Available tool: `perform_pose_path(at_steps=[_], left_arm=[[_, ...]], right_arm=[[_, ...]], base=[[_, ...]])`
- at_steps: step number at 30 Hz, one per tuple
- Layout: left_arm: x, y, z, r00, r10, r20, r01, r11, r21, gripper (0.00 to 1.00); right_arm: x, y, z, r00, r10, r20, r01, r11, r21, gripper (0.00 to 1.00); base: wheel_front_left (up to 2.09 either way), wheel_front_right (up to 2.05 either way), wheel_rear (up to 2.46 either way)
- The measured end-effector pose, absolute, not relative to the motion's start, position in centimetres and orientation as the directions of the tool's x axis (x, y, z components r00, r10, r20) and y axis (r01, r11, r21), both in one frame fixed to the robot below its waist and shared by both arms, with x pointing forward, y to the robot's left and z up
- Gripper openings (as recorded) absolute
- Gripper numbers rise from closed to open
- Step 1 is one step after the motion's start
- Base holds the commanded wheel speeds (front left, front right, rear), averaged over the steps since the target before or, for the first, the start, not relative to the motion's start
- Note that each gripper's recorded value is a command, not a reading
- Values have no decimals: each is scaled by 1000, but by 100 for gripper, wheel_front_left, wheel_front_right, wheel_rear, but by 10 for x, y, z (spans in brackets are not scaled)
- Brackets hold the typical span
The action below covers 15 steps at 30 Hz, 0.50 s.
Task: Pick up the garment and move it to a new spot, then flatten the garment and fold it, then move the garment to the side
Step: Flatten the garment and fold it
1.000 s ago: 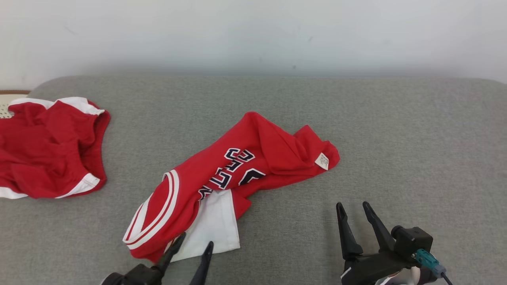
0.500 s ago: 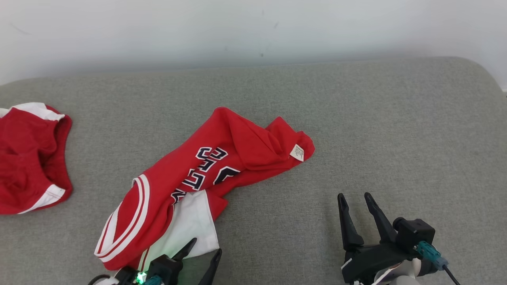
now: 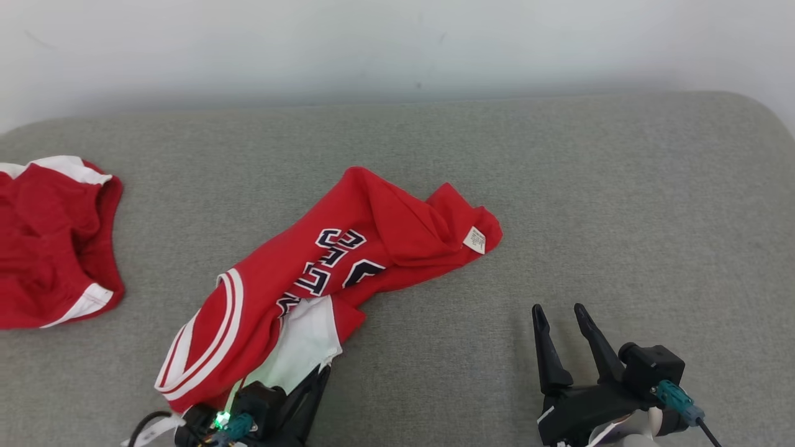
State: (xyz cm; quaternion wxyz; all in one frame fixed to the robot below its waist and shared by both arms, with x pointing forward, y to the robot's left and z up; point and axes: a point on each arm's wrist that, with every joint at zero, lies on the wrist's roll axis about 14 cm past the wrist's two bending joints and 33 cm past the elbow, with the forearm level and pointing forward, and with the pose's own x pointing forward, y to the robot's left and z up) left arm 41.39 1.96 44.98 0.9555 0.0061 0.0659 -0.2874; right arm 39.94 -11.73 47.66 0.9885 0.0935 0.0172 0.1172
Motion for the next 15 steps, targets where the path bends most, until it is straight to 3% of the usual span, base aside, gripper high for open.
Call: perform_pose_path(at_steps=[15], left_arm=[[373, 105, 469, 923, -375, -80, 377, 926, 3, 0]], right_arm=[[398, -75, 475, 939, 345, -11, -335, 917, 217, 100]], base=[[0, 0, 0]])
